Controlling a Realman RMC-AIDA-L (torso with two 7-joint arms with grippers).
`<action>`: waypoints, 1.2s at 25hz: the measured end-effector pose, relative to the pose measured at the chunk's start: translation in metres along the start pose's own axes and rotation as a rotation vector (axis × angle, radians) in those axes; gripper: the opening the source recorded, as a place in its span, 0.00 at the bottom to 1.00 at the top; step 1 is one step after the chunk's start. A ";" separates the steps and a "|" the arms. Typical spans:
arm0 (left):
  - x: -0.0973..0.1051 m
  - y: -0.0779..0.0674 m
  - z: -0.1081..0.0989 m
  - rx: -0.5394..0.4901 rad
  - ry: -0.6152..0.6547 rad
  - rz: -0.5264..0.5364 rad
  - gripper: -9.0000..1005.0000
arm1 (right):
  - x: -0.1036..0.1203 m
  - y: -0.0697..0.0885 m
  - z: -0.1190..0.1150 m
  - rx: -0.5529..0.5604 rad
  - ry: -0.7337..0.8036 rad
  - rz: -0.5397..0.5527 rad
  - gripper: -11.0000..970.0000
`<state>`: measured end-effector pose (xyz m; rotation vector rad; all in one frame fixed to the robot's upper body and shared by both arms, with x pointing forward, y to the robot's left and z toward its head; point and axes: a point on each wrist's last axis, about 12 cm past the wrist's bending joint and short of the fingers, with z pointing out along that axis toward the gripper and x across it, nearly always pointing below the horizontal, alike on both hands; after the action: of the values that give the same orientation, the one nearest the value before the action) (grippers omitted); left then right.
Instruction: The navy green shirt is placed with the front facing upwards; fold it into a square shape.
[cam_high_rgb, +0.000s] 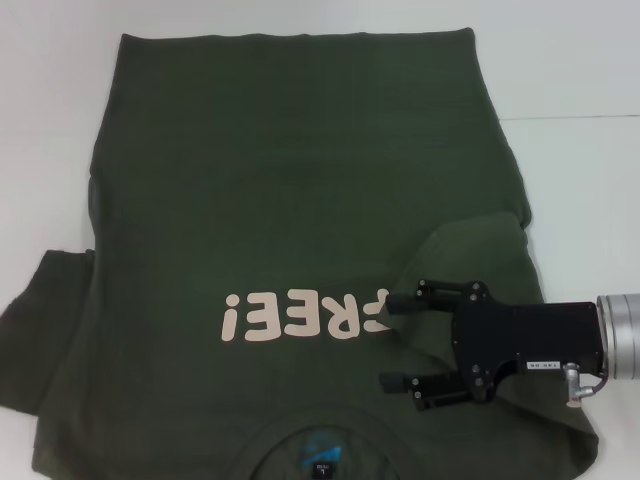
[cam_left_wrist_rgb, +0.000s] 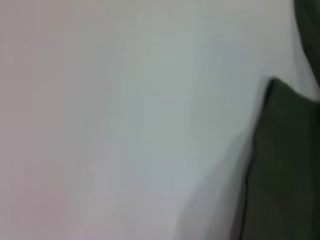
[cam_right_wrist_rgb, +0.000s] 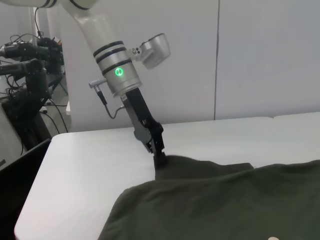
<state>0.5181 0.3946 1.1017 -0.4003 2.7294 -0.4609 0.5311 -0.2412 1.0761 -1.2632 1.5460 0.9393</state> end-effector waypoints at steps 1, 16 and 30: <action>-0.001 0.001 -0.001 -0.009 -0.014 0.001 0.01 | 0.000 0.000 0.000 0.000 0.000 0.003 0.93; -0.032 0.001 -0.018 -0.113 -0.215 0.032 0.01 | 0.001 0.001 0.001 0.004 -0.004 0.013 0.93; -0.026 0.010 -0.026 -0.119 -0.216 0.002 0.01 | 0.001 -0.001 0.003 0.012 -0.010 0.017 0.93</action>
<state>0.5294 0.4194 1.1285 -0.4508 2.5531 -0.2399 0.5323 -0.2387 1.0742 -1.2370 1.5550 0.9438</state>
